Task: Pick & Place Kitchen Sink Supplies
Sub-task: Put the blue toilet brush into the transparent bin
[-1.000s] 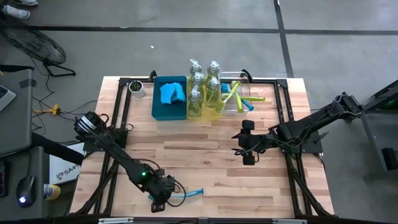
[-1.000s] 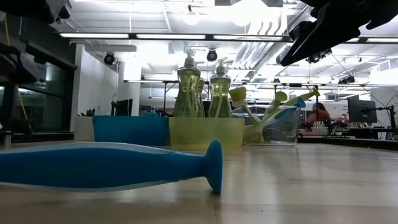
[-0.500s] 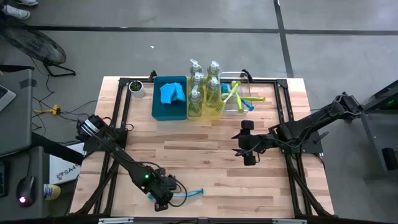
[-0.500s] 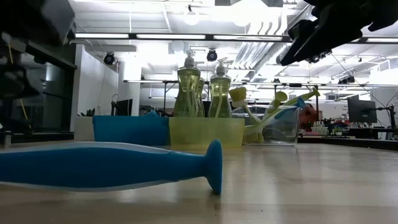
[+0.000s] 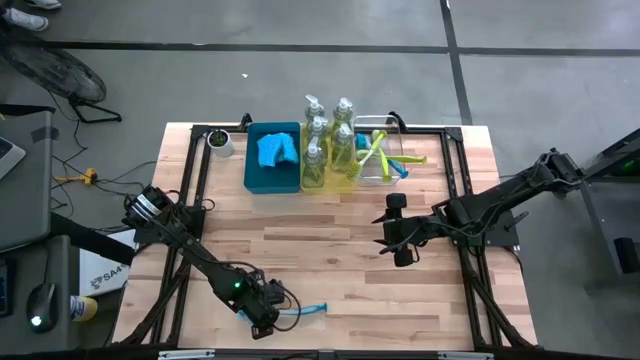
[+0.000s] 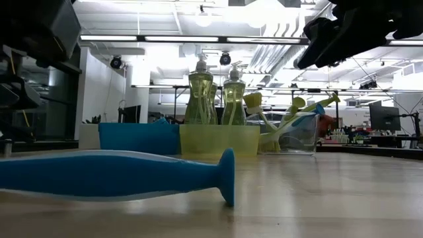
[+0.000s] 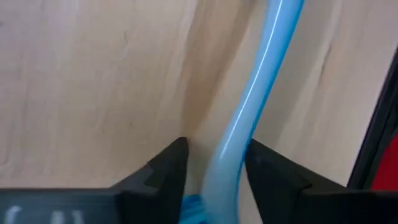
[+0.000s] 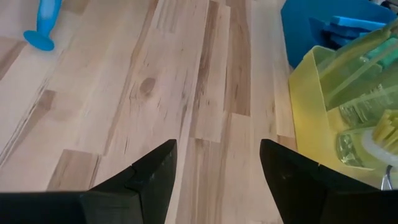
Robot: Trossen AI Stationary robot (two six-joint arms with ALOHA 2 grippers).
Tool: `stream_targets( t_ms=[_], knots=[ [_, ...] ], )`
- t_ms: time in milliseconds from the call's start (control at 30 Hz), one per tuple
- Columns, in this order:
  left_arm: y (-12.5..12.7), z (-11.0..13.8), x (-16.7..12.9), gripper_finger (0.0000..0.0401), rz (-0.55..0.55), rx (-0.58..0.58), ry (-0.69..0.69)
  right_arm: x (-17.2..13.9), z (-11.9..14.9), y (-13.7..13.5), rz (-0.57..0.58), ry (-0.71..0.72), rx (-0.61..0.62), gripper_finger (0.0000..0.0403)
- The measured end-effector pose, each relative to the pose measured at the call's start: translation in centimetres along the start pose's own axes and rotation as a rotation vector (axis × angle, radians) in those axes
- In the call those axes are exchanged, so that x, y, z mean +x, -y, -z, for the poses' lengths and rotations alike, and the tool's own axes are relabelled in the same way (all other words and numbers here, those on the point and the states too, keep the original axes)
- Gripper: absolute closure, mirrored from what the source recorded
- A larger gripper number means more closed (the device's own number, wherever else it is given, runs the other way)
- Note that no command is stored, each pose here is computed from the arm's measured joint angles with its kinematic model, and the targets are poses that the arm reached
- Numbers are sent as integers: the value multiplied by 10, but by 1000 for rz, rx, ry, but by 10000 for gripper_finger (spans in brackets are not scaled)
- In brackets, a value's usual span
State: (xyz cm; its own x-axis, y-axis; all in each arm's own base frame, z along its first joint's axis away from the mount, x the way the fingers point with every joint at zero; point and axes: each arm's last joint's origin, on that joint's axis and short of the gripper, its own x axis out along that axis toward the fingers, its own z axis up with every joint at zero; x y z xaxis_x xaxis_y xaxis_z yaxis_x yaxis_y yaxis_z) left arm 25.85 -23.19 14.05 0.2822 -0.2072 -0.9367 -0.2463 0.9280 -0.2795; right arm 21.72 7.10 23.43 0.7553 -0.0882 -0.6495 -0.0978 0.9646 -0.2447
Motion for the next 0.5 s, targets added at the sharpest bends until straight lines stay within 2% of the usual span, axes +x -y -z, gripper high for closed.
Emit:
stream_targets(
  t_ms=[233,500],
  knots=[
    [-1,0,1,340,-8,-5,-3,0,1,-1,-44,-13,-5,179],
    [3,-3,-2,344,-2,-8,23,0,1,-2,-57,-12,-2,179]
  ],
)
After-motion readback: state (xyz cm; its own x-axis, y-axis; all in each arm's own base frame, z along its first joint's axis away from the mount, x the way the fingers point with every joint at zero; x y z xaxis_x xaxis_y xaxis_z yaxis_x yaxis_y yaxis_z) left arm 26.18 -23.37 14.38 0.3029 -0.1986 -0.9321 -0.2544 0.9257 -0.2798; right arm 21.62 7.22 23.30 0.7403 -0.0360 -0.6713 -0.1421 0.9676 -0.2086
